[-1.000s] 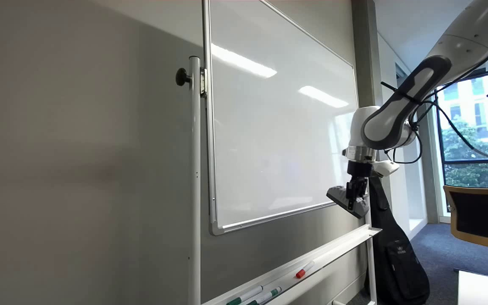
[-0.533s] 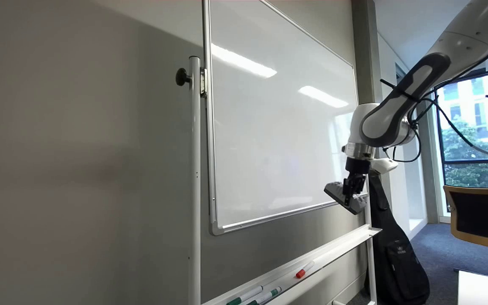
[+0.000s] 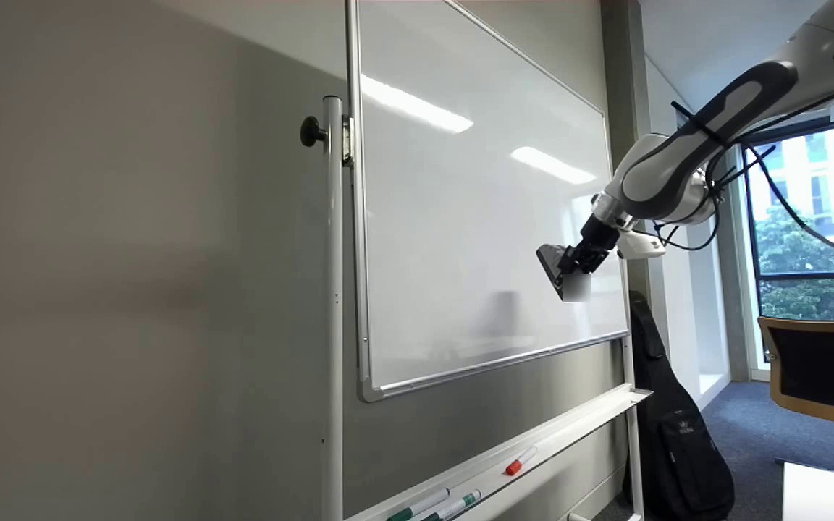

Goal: Wipe the white board with the grey eraser

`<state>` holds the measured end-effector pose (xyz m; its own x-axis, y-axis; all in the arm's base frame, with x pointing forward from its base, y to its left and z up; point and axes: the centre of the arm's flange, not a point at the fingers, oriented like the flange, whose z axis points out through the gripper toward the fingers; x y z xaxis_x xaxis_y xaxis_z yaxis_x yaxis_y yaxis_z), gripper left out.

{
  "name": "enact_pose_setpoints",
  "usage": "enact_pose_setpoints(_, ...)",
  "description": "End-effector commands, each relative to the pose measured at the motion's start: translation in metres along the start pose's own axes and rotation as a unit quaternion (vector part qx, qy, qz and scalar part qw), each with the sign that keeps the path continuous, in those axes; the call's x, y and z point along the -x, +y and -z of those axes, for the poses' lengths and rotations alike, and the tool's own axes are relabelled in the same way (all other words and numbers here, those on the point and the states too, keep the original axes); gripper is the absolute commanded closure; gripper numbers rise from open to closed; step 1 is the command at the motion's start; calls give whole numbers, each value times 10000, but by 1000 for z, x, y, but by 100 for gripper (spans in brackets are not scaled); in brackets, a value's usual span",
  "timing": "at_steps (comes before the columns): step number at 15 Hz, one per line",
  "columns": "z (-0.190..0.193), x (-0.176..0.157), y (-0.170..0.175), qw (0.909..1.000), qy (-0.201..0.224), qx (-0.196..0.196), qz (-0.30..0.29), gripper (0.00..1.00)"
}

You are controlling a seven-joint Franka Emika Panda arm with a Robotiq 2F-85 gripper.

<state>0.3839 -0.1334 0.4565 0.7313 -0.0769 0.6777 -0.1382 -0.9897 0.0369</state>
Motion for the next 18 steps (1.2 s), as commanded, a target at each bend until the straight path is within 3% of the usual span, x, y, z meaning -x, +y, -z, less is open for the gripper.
enact_pose_setpoints(1, 10, 0, 3, 9967, 790, 116, -156, 62)
enact_pose_setpoints(10, 29, -3, 15, 9788, 2014, 175, -340, 62)
enact_pose_setpoints(18, 34, -5, 20, 9687, 2440, 157, -428, 62)
